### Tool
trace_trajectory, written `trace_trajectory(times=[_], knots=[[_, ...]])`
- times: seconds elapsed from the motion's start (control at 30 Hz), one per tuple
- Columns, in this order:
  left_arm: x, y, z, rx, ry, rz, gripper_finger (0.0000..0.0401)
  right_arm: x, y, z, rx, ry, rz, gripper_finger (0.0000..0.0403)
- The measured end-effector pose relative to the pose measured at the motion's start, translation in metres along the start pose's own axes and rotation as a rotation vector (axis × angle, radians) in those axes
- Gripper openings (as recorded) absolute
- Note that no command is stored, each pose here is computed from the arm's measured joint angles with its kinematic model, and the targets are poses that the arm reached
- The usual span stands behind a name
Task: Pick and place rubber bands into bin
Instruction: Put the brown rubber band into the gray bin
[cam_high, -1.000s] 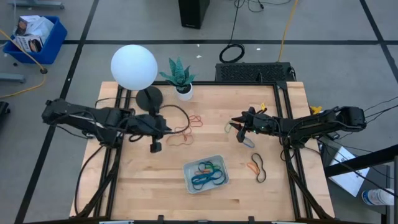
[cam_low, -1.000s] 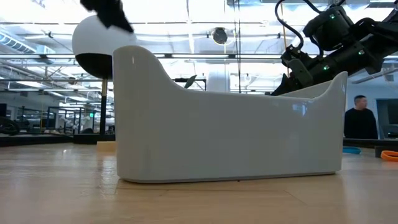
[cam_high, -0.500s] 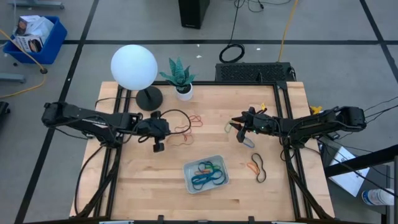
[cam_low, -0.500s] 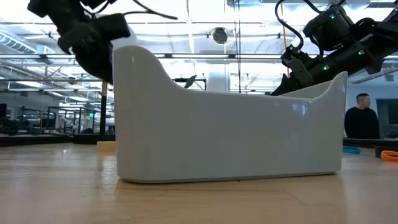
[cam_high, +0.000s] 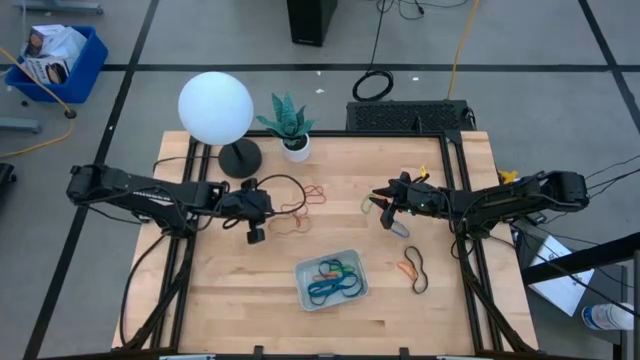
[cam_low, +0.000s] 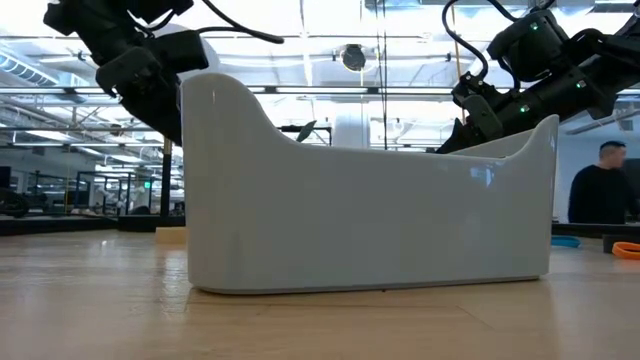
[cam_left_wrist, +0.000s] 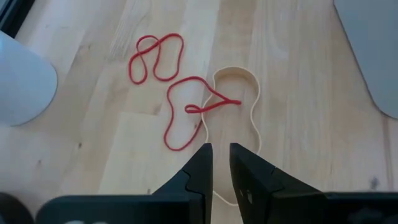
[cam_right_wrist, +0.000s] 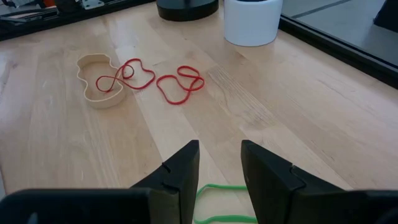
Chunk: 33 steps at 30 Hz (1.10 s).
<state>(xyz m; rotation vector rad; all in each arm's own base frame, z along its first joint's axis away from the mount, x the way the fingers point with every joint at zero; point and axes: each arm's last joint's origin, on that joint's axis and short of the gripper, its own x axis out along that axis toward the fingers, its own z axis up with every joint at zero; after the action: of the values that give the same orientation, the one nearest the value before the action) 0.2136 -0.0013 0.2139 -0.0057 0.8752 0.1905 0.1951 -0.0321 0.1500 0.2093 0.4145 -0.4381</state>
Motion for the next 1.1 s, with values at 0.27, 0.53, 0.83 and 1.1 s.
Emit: trace_trajectory(times=[0.27,0.53,0.83,1.1], knots=[[0.000,0.000,0.000,-0.002,-0.001,0.000,0.0086,0.000,0.000,0.000,0.000,0.000,0.000,0.0114],[0.000,0.000,0.000,-0.029,-0.001,-0.001,0.0175,0.000,0.000,0.000,0.000,0.000,0.000,0.0114],[0.000,-0.001,0.003,-0.105,-0.029,-0.023,0.0202,0.000,0.000,0.000,0.000,0.000,0.000,0.0114],[0.016,-0.006,0.000,0.015,0.045,-0.075,0.0202,0.000,0.000,0.000,-0.003,0.001,-0.005,0.0114]])
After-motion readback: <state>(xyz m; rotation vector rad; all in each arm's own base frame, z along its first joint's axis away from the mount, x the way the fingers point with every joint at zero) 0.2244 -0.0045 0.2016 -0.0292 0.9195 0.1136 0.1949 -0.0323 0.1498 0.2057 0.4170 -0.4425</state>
